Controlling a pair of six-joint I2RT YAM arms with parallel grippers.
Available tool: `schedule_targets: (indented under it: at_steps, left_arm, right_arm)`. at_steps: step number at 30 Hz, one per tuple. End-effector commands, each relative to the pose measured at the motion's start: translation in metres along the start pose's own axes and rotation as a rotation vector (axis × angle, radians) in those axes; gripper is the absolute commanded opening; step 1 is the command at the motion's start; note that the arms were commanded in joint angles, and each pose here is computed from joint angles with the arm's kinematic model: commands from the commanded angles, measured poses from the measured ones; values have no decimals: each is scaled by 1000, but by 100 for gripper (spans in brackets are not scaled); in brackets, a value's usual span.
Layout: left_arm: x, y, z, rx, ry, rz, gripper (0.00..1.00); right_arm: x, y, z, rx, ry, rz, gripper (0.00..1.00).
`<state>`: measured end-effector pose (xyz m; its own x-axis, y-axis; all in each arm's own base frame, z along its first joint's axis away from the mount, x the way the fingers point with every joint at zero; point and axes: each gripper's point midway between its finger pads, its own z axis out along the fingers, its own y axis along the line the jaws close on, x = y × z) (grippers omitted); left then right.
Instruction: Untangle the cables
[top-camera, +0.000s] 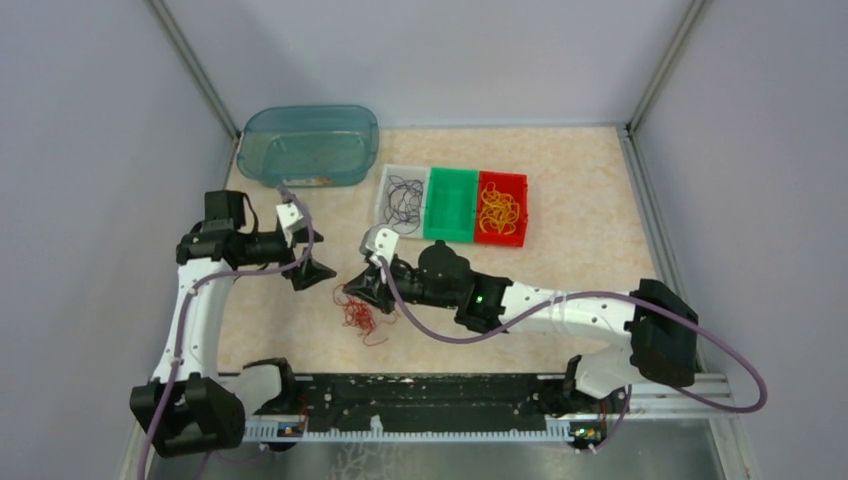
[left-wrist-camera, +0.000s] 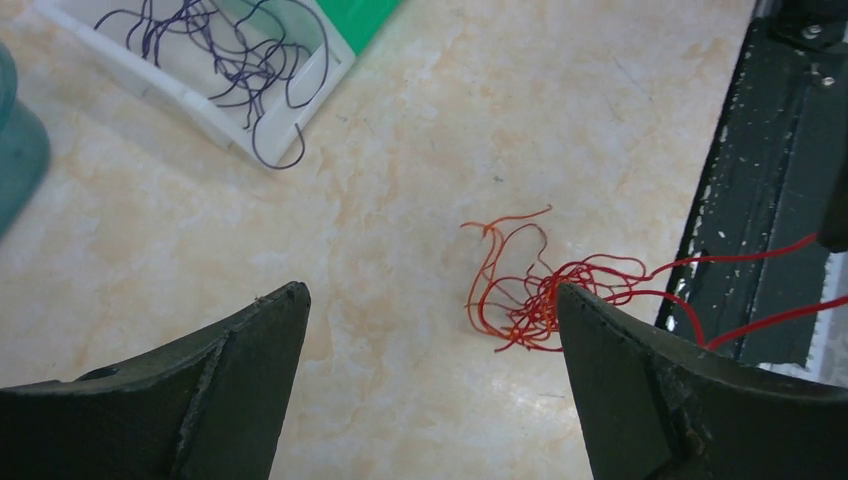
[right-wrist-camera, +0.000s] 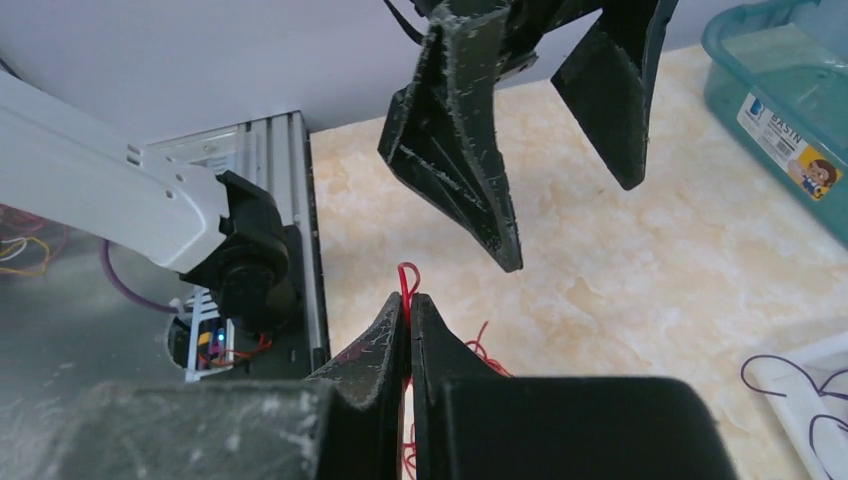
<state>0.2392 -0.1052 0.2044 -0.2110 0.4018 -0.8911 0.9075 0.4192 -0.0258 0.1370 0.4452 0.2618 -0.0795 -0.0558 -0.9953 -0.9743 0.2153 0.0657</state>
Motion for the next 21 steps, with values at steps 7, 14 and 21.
schedule_targets:
  at_steps: [7, 14, 21]
  left_arm:
    - [-44, -48, -15, 203, -143, 81, 98]
    - [-47, -64, -22, 211, -154, 141, 99]
    - [-70, -79, -23, 184, -284, 142, 99]
  right_arm:
    - [-70, -6, -18, -47, -199, 78, 0]
    - [-70, -15, -13, -26, -170, 89, 0]
    - [-93, -10, -4, -78, -217, 113, 0]
